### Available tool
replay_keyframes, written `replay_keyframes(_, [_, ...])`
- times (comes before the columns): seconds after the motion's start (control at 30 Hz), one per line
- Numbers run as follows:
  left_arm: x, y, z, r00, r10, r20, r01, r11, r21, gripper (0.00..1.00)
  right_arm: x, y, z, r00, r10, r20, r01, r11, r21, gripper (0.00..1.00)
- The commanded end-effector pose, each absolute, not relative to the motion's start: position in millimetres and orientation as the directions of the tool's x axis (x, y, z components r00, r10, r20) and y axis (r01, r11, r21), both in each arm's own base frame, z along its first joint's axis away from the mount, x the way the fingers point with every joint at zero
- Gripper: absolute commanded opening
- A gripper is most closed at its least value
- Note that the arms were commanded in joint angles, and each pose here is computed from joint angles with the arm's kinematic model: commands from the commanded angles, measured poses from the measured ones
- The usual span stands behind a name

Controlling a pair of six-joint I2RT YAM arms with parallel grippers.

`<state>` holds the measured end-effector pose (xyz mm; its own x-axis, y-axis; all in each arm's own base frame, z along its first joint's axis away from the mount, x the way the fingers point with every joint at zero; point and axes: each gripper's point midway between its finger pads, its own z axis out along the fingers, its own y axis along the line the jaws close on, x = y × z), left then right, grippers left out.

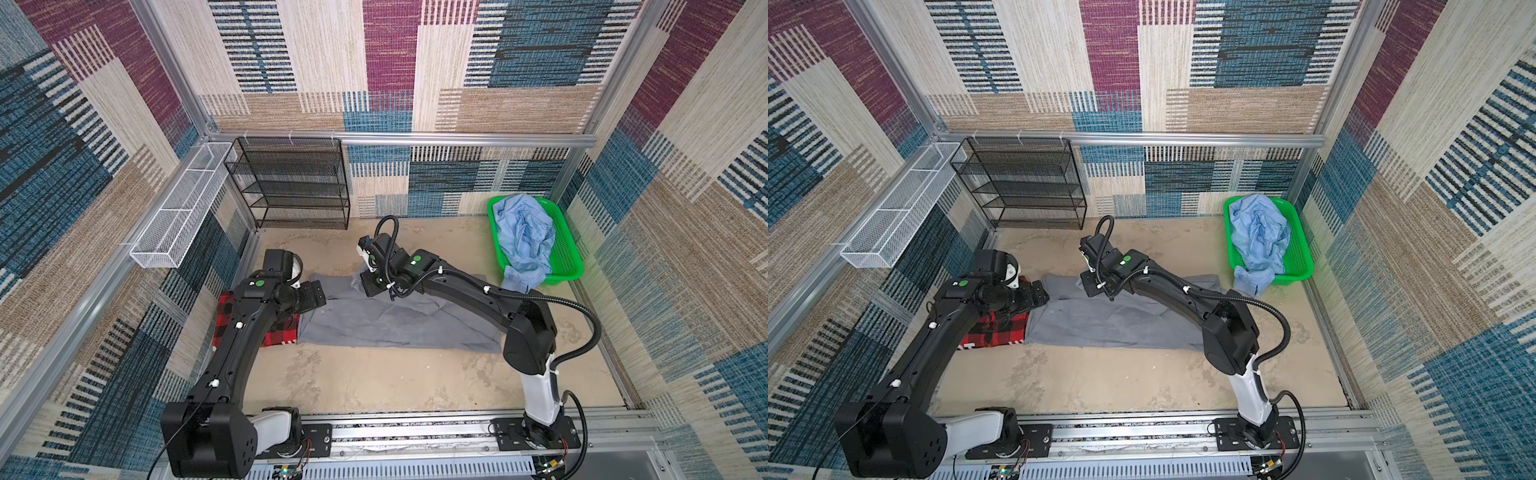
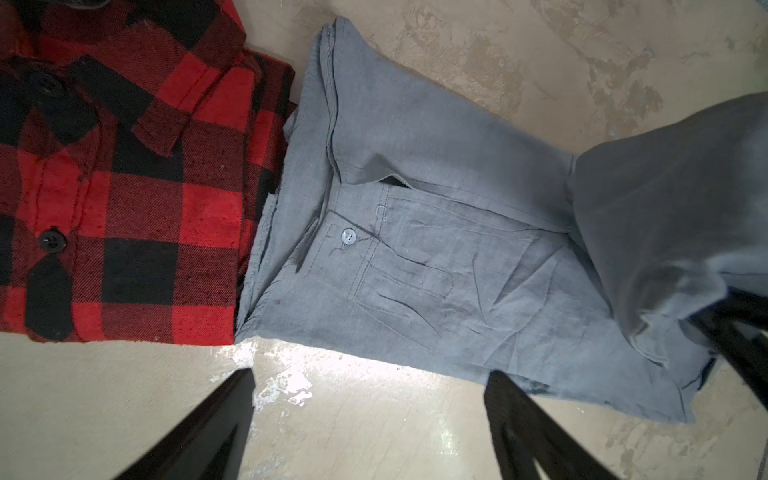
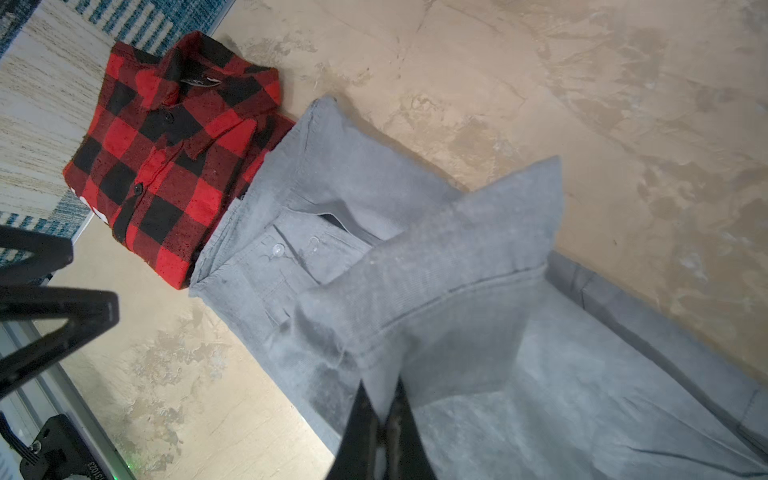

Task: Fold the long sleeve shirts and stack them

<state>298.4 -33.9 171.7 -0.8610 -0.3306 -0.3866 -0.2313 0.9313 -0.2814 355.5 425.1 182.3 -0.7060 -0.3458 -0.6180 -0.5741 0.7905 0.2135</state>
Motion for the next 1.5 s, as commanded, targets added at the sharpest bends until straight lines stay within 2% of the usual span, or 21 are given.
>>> replay_keyframes(0.0, [299,-33,176,-0.851,-0.33,-0.409,-0.222,0.931,-0.29,0.9,365,441,191,-0.697,-0.3,-0.651,-0.574,0.777,0.257,0.0])
replay_keyframes(0.13, [298,-31,181,-0.839,-0.337,-0.426,-0.224,0.929,-0.294,0.9,371,449,182,-0.709,-0.277,-0.648,-0.559,0.781,0.278,0.0])
replay_keyframes(0.33, [298,-30,181,-0.836,-0.342,-0.429,-0.226,0.927,-0.299,0.9,360,472,162,-0.742,-0.277,-0.611,-0.578,0.726,0.372,0.0])
replay_keyframes(0.57, [298,-28,182,-0.833,-0.346,-0.433,-0.23,0.926,-0.298,0.9,343,500,142,-0.748,-0.32,-0.582,-0.604,0.693,0.395,0.02])
replay_keyframes(0.67, [298,-28,182,-0.833,-0.346,-0.432,-0.231,0.927,-0.296,0.9,338,501,136,-0.755,-0.331,-0.566,-0.598,0.702,0.387,0.13])
replay_keyframes(0.8, [298,-28,181,-0.834,-0.347,-0.43,-0.231,0.926,-0.298,0.9,339,486,151,-0.753,-0.286,-0.592,-0.571,0.731,0.373,0.4])
replay_keyframes(0.83, [298,-28,181,-0.833,-0.346,-0.431,-0.23,0.926,-0.299,0.9,339,482,154,-0.751,-0.282,-0.597,-0.567,0.739,0.364,0.43])
replay_keyframes(0.97, [298,-29,179,-0.837,-0.345,-0.424,-0.229,0.926,-0.301,0.9,344,456,169,-0.744,-0.255,-0.617,-0.535,0.78,0.324,0.57])
replay_keyframes(1.07, [298,-29,179,-0.837,-0.346,-0.423,-0.229,0.925,-0.303,0.9,360,421,178,-0.749,-0.202,-0.631,-0.483,0.818,0.312,0.62])
replay_keyframes(1.23, [299,-31,178,-0.838,-0.347,-0.421,-0.227,0.924,-0.308,0.9,395,332,167,-0.79,-0.059,-0.61,-0.31,0.897,0.314,0.62])
replay_keyframes(1.47, [302,-50,172,-0.87,-0.323,-0.372,-0.171,0.906,-0.387,0.9,434,229,163,-0.771,0.129,-0.624,-0.131,0.926,0.354,0.61])
